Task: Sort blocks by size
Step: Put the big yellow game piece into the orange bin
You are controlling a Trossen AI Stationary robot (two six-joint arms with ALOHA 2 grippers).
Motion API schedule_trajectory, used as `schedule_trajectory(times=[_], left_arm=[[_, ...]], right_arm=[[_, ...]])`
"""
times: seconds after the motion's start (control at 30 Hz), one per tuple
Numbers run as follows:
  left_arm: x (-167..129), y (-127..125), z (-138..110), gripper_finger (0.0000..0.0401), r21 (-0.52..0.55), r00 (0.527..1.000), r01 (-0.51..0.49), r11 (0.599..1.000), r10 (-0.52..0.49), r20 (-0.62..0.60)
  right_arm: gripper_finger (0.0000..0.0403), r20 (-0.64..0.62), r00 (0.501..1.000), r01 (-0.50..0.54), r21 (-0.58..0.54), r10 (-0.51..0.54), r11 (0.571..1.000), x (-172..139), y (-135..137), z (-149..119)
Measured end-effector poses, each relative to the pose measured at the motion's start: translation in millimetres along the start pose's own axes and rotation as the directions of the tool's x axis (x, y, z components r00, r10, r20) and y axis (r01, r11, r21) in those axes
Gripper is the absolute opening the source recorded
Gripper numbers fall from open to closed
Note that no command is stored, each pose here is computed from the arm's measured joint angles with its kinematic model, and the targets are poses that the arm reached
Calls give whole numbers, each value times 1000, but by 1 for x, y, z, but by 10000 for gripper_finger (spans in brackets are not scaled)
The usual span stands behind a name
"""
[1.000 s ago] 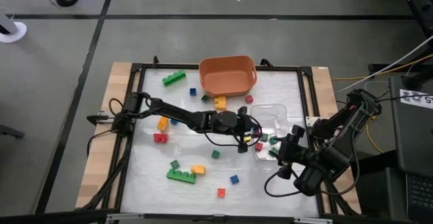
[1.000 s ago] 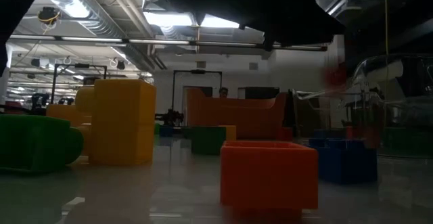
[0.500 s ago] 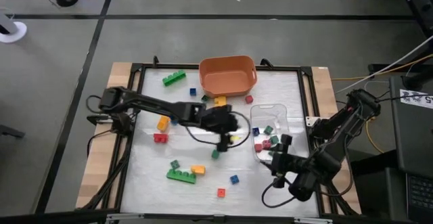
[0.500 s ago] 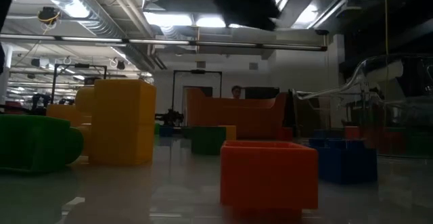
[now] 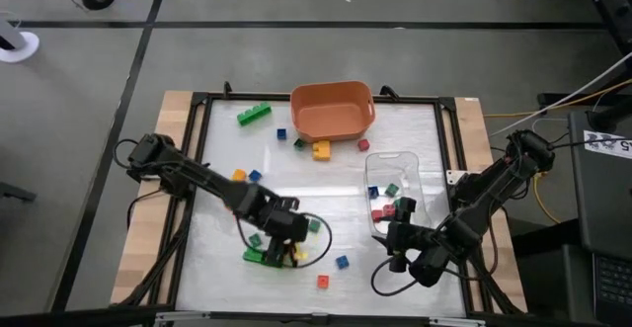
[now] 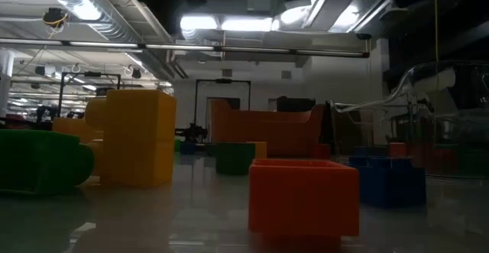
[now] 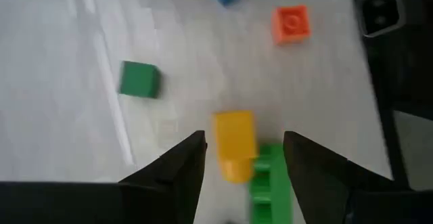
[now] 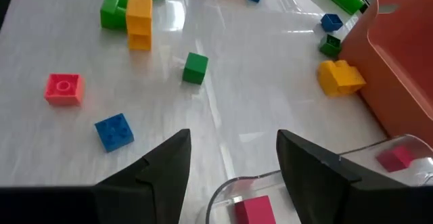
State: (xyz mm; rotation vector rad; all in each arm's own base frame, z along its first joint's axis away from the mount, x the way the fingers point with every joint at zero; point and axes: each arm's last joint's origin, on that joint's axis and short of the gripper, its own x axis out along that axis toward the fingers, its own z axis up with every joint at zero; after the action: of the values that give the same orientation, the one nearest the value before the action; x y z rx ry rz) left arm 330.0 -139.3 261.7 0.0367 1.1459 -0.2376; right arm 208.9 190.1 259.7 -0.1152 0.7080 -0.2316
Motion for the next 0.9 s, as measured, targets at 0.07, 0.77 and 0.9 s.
schedule_trajectory(times=[0.07,0.77,0.9], left_arm=[[0,-6,-1,195,-5,1000,4,1000,-4,-1],[63,-9,-7,273,-10,987,-47,999,45,-155],[77,-8,-9,268,-8,980,-62,998,60,-190]], right_arm=[[220,1,1000,-9,6,9,1000,0,1,1],[220,0,999,-54,33,54,998,0,4,2],[220,0,999,-54,33,54,998,0,4,2]])
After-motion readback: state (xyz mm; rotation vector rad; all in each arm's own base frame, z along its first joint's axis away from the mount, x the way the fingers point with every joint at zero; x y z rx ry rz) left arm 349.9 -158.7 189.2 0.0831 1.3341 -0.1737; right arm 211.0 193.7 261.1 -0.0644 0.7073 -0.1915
